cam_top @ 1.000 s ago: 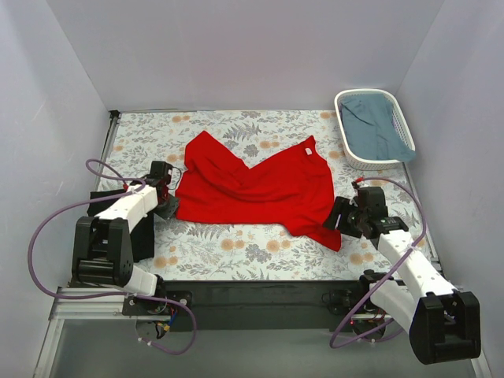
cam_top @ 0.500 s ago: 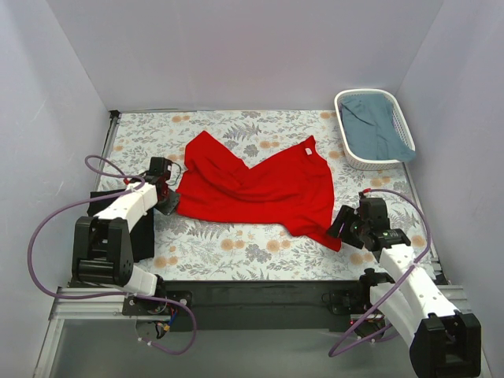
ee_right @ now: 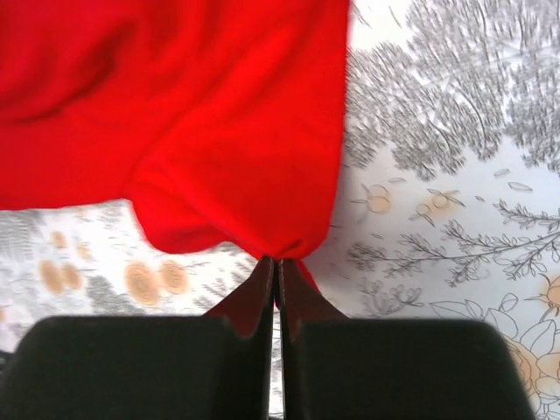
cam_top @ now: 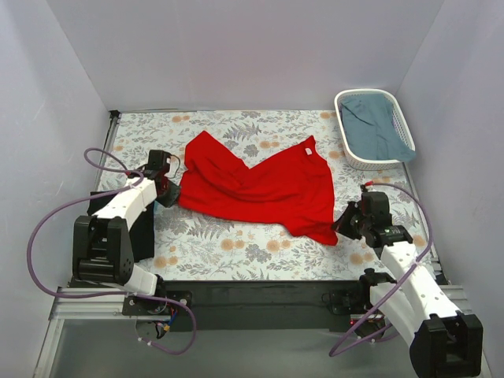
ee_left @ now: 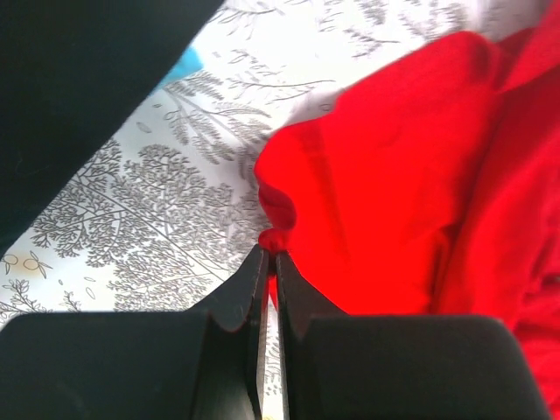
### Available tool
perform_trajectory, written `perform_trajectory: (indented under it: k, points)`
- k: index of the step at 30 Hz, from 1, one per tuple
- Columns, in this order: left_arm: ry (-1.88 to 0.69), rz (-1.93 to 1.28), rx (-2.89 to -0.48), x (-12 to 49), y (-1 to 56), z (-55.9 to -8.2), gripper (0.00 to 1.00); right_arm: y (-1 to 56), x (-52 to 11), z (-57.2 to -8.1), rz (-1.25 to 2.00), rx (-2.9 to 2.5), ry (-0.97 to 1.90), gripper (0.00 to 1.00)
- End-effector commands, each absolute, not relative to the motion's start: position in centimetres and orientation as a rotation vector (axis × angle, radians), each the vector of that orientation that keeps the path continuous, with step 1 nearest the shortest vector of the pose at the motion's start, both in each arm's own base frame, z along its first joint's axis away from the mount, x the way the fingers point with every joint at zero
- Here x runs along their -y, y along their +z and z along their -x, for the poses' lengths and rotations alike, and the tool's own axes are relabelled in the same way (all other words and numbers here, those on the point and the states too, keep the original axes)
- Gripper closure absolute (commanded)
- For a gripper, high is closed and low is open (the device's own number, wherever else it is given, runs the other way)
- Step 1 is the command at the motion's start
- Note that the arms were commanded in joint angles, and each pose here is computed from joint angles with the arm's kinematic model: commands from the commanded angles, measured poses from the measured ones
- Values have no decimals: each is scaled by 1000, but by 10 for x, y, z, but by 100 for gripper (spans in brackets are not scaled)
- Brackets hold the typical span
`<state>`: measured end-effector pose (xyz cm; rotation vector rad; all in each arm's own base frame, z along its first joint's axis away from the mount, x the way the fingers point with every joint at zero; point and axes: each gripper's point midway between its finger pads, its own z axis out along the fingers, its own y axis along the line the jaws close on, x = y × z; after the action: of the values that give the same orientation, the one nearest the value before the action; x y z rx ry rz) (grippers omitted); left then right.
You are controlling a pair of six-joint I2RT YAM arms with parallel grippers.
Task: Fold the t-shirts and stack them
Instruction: Flatten the tshirt out
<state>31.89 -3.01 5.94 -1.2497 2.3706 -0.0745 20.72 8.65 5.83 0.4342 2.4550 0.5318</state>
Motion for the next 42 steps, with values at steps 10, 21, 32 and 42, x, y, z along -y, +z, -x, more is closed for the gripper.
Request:
perform_trajectory:
  k: [10,21,32,42]
  points:
    - [-342,1074,-1957,30,245,-377,100,310,-88,-295,-296,-1885,588,99]
    - [-534,919,-1592,24,438,-331,100,516,-73,-240,-155,-1440,583,99]
    - [-652,818,-1397,26,542,-298,100,607,-61,-191,-101,-1223,561,99]
    - [-636,799,-1528,46,468,-414,100,554,-100,-318,-34,-1333,627,99]
